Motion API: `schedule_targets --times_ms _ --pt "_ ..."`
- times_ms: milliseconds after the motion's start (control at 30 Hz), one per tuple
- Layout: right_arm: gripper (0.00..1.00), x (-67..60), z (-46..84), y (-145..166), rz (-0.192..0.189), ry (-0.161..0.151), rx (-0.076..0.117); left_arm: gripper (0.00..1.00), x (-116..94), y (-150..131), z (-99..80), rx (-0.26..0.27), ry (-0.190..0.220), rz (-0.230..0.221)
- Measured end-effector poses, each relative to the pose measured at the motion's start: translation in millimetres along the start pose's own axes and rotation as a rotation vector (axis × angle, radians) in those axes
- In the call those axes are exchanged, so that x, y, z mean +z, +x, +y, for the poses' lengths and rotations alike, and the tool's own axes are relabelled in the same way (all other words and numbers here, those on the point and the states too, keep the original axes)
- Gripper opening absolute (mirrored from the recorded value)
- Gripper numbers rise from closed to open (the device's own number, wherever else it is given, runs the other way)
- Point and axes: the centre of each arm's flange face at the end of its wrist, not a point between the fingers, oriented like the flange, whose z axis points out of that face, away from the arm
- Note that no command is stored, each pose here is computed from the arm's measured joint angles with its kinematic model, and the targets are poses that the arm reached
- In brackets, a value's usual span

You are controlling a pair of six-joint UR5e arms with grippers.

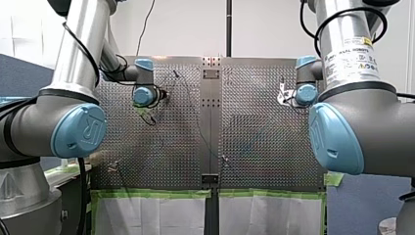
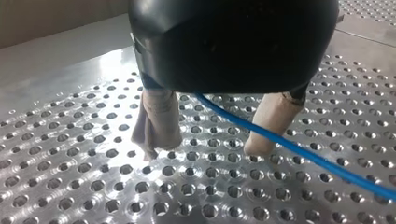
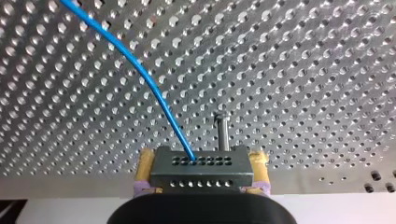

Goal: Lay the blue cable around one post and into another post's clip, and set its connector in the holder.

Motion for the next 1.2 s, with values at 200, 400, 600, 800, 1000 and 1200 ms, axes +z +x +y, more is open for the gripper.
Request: schedule_targets --times_ms 200,400,600,800,1000,1200 --pt "0.0 5.2 7.3 -3.0 0.013 -0.012 -0.058 1.0 -0.3 0.7 -0.9 0.001 0.001 0.001" --pt "0.0 9.1 14.0 0.6 0.021 -0.023 -0.115 1.0 -0.4 1.2 -0.9 0.005 0.0 0.002" --pt "0.0 16.1 30.3 11.0 0.004 -0.048 -0.18 1.0 -0.6 1.4 -0.4 0.01 -0.002 0.003" --pt "0.0 21.2 41.9 14.8 0.014 -0.034 -0.204 1.0 -0.6 1.3 -0.3 0.01 -0.003 0.002" --pt "0.0 23.5 55.8 14.3 0.0 -0.011 -0.16 1.0 -0.6 1.4 -0.3 0.013 -0.003 0.003" --pt "0.0 23.3 67.8 12.6 -0.033 0.022 -0.103 1.0 -0.6 1.6 -0.5 0.014 -0.001 0.004"
